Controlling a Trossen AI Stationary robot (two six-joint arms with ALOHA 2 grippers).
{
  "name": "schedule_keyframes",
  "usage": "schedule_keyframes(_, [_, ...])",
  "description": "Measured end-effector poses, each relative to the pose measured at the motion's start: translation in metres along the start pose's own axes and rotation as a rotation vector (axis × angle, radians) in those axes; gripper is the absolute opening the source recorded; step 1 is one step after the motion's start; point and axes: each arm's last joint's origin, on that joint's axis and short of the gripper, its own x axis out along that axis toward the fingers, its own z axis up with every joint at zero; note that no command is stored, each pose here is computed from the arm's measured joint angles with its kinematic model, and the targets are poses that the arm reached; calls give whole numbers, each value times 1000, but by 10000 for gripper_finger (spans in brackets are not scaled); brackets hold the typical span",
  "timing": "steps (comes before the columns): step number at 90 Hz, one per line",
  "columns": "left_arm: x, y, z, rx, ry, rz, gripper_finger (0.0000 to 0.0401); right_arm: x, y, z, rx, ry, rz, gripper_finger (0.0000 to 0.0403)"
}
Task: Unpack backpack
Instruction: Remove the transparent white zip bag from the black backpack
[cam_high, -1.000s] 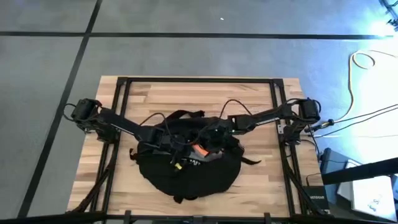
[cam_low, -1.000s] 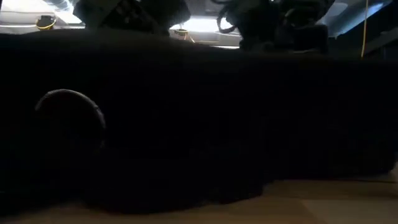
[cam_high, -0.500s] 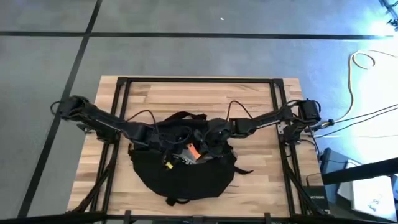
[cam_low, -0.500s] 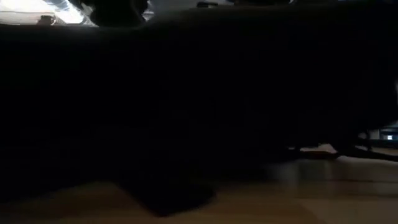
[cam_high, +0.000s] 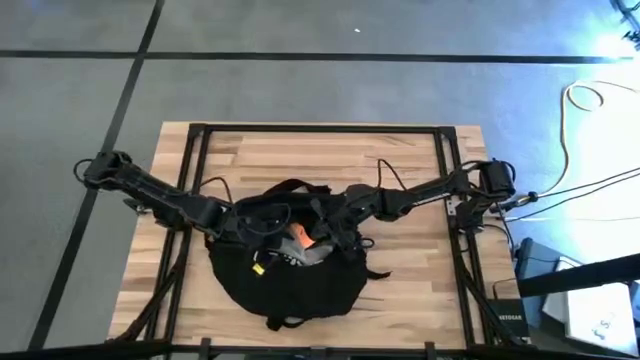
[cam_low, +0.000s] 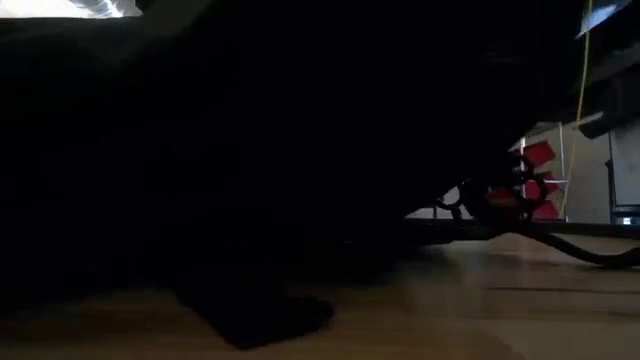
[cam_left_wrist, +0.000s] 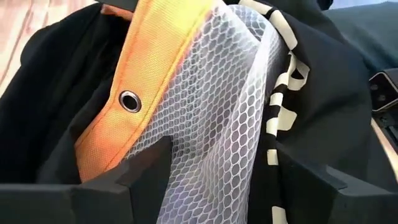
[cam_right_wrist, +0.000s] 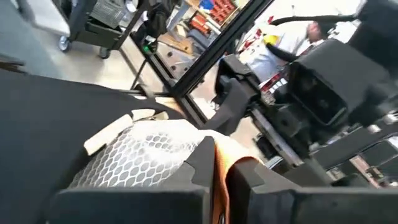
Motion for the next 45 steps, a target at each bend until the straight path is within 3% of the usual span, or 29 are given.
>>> schedule_keyframes(45, [-42,8,7,37,-106,40,239,-16,-24,16,-24,-14,-136,0])
